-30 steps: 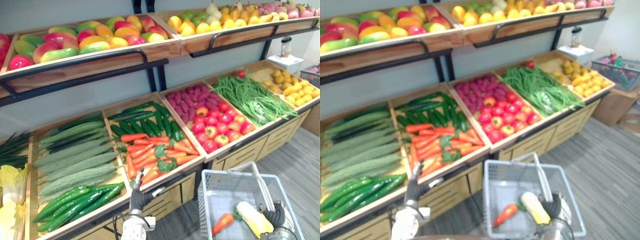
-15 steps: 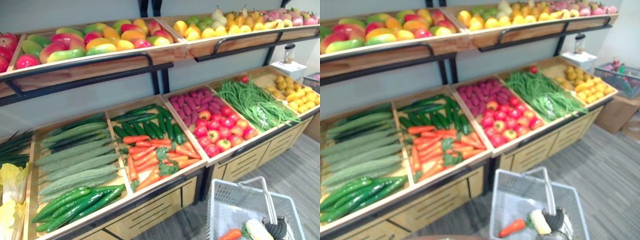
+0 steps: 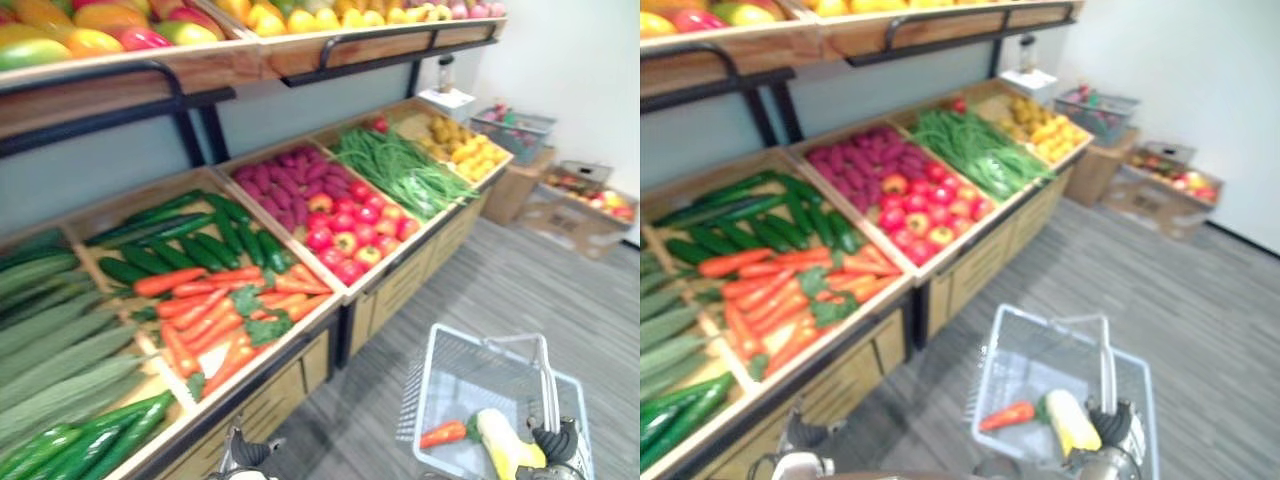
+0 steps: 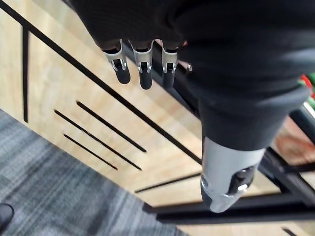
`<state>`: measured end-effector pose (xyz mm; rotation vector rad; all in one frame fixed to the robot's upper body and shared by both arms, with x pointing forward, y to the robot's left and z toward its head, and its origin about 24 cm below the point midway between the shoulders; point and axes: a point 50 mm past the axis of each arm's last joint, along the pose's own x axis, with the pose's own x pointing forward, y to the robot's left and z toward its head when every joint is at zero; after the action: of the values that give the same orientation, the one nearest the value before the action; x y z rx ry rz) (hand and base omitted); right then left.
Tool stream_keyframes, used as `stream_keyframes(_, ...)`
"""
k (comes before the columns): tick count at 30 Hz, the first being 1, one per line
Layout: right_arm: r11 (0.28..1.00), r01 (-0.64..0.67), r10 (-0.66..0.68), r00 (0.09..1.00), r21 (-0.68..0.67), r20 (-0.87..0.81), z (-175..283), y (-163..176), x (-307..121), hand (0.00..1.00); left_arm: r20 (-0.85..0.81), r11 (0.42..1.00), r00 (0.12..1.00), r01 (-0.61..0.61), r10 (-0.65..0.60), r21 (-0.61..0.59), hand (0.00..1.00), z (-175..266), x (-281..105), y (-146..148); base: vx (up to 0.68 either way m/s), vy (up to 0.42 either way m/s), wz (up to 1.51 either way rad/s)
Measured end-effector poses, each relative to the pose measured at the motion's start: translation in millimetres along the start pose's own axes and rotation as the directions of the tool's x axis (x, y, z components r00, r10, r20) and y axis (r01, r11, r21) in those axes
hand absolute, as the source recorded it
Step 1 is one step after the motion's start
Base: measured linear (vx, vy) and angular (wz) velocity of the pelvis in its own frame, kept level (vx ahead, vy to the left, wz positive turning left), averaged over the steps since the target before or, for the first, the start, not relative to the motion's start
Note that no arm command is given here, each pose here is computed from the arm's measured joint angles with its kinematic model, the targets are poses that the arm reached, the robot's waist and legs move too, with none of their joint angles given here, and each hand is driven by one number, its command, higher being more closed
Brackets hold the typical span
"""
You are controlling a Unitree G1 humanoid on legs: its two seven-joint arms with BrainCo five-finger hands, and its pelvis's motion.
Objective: Pick vegetable in the basket
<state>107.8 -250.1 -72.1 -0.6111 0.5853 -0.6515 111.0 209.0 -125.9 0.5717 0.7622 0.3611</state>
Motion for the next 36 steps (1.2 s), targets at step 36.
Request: stream_keyframes(36,0.987,-0.077,0.069,0.996,-0.139,-0.062,-28.5,-2.7,13.6,1.00,0.008,0.967,0.984,0.172,-0.177,0.189,0.00,-26.2,0.2,14.1,-0.06,-0.014,-0.48)
